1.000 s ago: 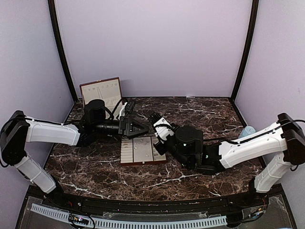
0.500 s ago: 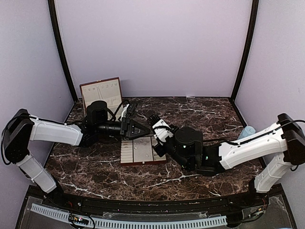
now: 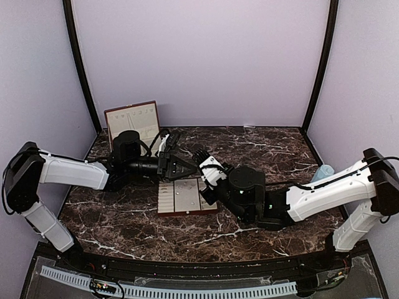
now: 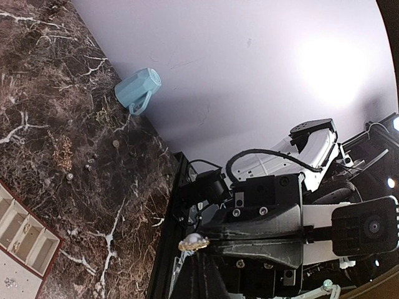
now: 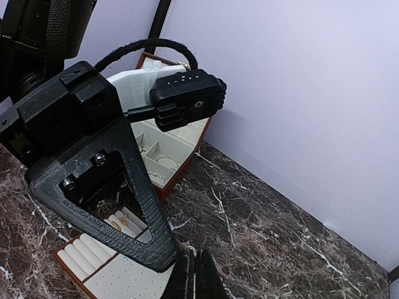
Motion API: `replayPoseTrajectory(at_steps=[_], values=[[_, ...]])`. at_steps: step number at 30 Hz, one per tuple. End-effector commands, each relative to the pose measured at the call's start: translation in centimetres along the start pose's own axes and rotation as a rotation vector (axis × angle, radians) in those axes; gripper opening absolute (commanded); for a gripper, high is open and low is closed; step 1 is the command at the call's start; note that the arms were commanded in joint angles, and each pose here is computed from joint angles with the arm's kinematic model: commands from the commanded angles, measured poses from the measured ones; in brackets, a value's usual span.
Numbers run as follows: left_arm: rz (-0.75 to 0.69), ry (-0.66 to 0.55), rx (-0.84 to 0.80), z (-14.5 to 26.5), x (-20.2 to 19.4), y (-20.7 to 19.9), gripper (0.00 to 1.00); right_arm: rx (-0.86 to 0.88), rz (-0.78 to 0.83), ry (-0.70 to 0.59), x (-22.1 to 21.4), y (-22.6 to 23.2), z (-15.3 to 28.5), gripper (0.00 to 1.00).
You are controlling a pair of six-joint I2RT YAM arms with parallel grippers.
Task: Organize the mixed jewelry
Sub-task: Pass from the right arm to the left, then pass from the left arm to the right
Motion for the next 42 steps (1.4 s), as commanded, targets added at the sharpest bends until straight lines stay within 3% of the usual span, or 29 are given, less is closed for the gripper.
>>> replayPoseTrajectory(at_steps=[1,10,18,29,33,36,42], values=[[-0.058,0.01,-0.054,-0.2,0.1,-1.8,0.0,-0.004,-0.026,-0.029,0.9,0.2,0.3,0.0],[-0.063,-0.03,-0.043,0.0,0.3,-1.2,0.0,0.0,-0.05,-0.01,0.5,0.3,0.2,0.03],[-0.043,-0.073,0.029,-0.2,0.9,1.1,0.0,0.0,-0.087,0.005,-0.2,-0.2,0.8,0.29],[-0.079,-0.129,0.098,1.3,2.8,2.9,0.0,0.012,-0.221,0.009,-1.2,-2.8,2.0,0.54],[-0.141,-0.159,0.169,3.0,3.8,3.3,0.0,0.058,-0.352,0.014,-2.4,-4.3,1.8,0.58],[-0.272,-0.159,0.248,3.6,4.6,2.9,0.0,0.131,-0.481,0.02,-3.6,-5.2,1.4,0.6],[-0.454,-0.099,0.328,4.5,4.1,1.6,0.0,0.313,-0.674,-0.013,-4.1,-6.4,0.9,0.62]])
Point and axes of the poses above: each gripper's point midway between its finger pads, its own z axis back along the fingers, its own y axis along the line the jaws close on, x = y × z, the point moved 2 cm from there along z, back along the fingers, and after that the axes turned 15 degrees about z, right-handed, at the moved point
